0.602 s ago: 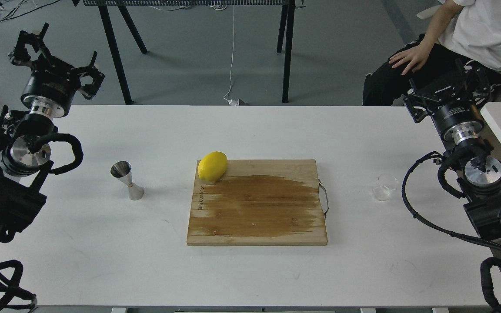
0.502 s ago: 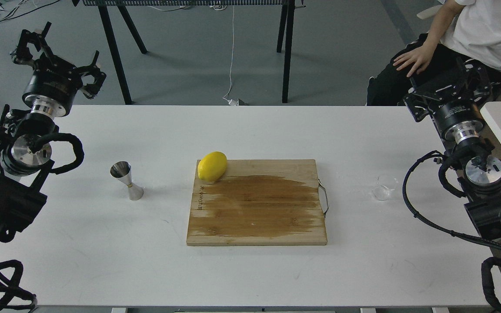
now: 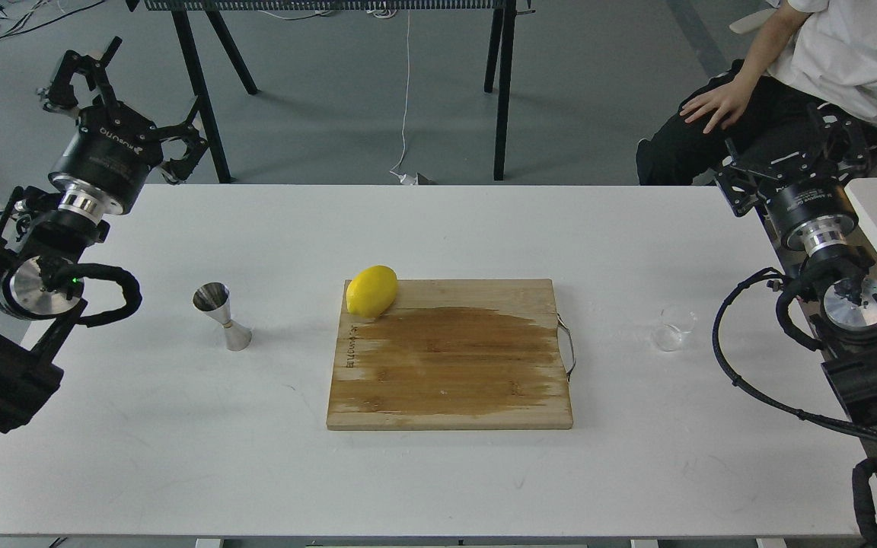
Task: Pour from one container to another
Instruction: 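Move the left gripper toward the metal jigger cup, then close the left gripper around the metal jigger cup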
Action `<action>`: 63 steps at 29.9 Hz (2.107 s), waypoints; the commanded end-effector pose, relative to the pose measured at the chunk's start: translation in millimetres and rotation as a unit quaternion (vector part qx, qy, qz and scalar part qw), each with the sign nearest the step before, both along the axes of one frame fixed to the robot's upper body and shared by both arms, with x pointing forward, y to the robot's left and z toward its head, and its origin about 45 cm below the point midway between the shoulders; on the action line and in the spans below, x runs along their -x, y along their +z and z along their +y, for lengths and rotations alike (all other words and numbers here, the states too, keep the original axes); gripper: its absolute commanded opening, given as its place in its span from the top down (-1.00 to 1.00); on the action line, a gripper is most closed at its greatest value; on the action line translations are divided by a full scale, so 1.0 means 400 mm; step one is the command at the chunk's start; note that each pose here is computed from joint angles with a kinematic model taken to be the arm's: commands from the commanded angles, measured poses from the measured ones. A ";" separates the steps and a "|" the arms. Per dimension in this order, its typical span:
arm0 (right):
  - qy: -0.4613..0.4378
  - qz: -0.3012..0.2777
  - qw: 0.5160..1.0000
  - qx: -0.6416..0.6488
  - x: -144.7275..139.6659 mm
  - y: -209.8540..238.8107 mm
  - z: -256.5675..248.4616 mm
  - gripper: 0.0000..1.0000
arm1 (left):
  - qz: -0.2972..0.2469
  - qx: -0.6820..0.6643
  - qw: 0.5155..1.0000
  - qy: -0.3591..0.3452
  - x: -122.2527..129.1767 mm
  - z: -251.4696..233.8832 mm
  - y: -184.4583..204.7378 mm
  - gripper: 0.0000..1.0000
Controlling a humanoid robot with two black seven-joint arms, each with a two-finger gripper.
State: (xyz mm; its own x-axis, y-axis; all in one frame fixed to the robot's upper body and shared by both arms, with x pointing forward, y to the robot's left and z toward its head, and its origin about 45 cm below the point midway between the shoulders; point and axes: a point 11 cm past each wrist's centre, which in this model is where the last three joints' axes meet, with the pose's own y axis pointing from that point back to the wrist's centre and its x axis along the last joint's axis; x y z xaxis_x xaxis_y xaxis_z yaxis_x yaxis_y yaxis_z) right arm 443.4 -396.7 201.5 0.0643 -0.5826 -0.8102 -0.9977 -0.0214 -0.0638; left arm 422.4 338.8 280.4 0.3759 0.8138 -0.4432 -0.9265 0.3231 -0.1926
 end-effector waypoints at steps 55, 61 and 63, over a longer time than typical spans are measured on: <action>-0.004 0.005 1.000 -0.001 0.076 -0.033 -0.044 -1.00 | -0.070 -0.822 0.565 -0.032 0.285 0.045 -0.581 -0.05; -0.004 0.005 1.000 -0.001 0.076 -0.033 -0.044 -1.00 | -0.080 -0.820 0.566 -0.029 0.280 0.030 -0.579 0.32; -0.004 0.005 1.000 -0.002 0.076 -0.033 -0.045 -1.00 | -0.080 -0.819 0.567 -0.030 0.281 0.027 -0.580 0.50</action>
State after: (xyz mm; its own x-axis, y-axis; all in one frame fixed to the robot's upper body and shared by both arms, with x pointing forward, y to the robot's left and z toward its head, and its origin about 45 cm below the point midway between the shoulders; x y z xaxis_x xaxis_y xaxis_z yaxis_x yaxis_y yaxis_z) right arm 412.9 -414.7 188.7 0.0522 -0.5807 -0.8124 -0.9984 -0.0128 -0.0550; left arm 310.1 351.6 48.8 0.3532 0.0654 0.9333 -0.9181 0.2160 0.3323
